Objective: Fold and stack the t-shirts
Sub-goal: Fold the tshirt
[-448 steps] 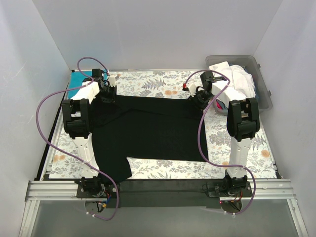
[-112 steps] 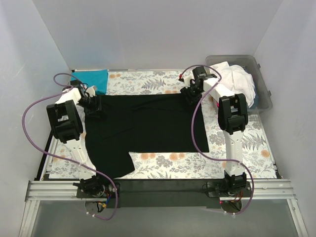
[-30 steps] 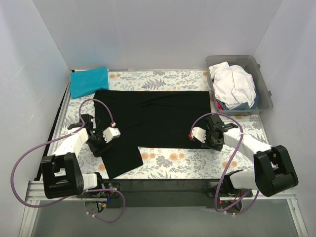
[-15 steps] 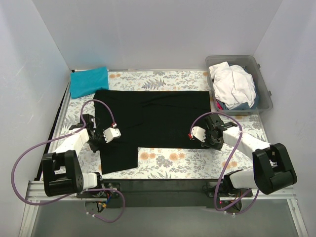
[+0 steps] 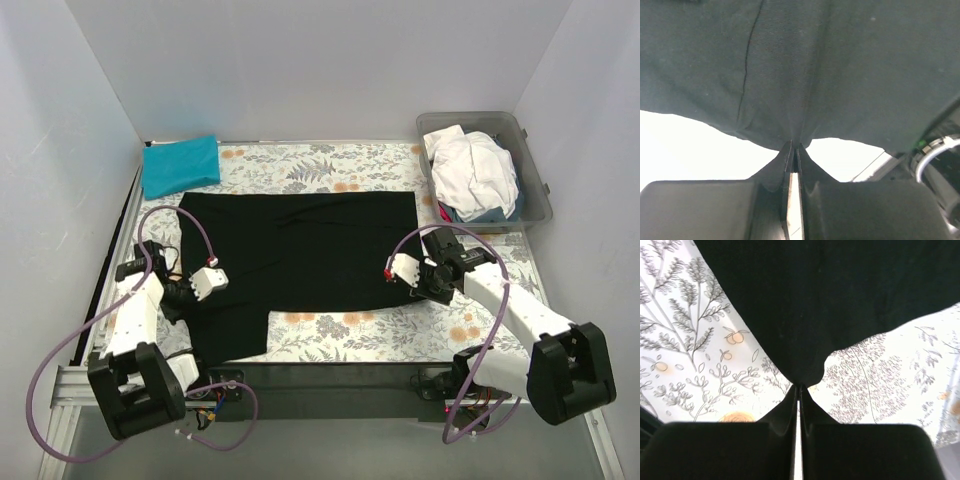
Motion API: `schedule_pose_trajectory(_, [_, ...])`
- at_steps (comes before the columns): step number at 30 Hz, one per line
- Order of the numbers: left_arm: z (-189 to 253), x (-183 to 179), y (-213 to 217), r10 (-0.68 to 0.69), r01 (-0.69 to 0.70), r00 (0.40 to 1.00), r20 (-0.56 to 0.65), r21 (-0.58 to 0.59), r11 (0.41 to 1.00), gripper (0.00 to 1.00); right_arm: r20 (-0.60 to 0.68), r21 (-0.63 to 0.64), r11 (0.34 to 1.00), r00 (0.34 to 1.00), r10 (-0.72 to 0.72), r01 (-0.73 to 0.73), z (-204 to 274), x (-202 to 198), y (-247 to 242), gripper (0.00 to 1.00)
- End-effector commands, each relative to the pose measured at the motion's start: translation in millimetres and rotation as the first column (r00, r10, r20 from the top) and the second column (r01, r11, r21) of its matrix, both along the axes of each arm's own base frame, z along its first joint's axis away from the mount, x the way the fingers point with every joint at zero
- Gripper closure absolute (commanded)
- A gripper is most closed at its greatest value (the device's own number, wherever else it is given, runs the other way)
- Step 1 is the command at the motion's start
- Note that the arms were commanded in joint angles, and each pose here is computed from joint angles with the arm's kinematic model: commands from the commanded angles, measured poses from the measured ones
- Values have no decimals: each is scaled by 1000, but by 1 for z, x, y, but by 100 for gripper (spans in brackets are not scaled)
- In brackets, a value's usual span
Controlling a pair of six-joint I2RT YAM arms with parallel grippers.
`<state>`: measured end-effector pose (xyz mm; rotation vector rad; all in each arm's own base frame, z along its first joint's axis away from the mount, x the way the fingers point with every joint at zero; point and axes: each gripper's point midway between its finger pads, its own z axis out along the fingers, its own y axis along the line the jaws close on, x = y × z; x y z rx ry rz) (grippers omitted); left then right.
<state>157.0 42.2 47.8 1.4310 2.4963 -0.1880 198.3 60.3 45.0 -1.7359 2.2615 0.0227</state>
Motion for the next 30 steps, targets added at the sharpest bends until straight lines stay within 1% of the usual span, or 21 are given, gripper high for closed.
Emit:
schedule_pose_trajectory(1, [17,-18,-7,-22,22,1000,-15,-15,1000,100,-6,34,999,999,37,-37,22,-8,4,99])
schedule_pose_trajectory(3, [21,-20,-12,-7,7,1000,-17,-38,999,100,-5,48,998,999,37,-37,26,-11,6,99])
schedule_pose_trajectory(6, [35,-9,-12,38,-37,999,7,-57,998,100,2,44,998,999,39,-39,31,-10,5,99])
schedule_pose_trajectory(7, [44,0,-10,53,-52,998,15,-64,997,100,11,39,998,999,41,-41,34,-8,4,99])
schedule_pose_trajectory(9, [58,8,-10,91,-89,996,13,-113,990,100,38,38,998,998,51,-52,41,-3,4,99])
schedule_pose_trajectory(10, [69,21,-7,105,-101,994,26,-124,987,100,49,40,998,997,55,-57,44,-1,5,99])
schedule_pose_trajectory(12, [74,31,-4,130,-126,991,15,-152,980,100,70,42,997,996,56,-59,51,8,7,99])
schedule_pose_trajectory(14, [85,49,3,151,-142,987,48,-159,977,100,62,41,998,997,50,-53,53,16,7,99])
schedule_pose_trajectory(16, [86,65,4,180,-173,984,16,-203,964,100,94,55,997,994,47,-52,69,37,12,99])
schedule_pose_trajectory(18, [92,85,7,207,-195,978,29,-229,954,100,72,52,997,996,55,-58,68,51,17,99])
schedule_pose_trajectory(19, [95,97,9,229,-215,973,30,-248,945,100,86,62,996,995,58,-63,74,59,21,99])
schedule_pose_trajectory(20, [96,103,10,239,-224,971,28,-256,940,100,63,59,996,996,61,-65,70,64,23,99])
schedule_pose_trajectory(22, [99,127,15,274,-261,962,7,-283,923,100,62,53,996,996,68,-71,72,83,27,99])
schedule_pose_trajectory(26, [100,158,19,320,-307,947,-11,-316,898,100,63,38,995,994,89,-92,72,109,32,99])
schedule_pose_trajectory(27, [96,165,19,325,-316,945,-25,-319,894,100,43,28,995,994,98,-99,65,114,32,99])
schedule_pose_trajectory(28, [90,171,16,332,-329,942,-48,-322,888,100,56,25,994,993,102,-104,67,122,34,99])
schedule_pose_trajectory(30, [86,182,11,331,-332,942,-57,-319,888,100,43,13,994,994,104,-104,61,136,33,99])
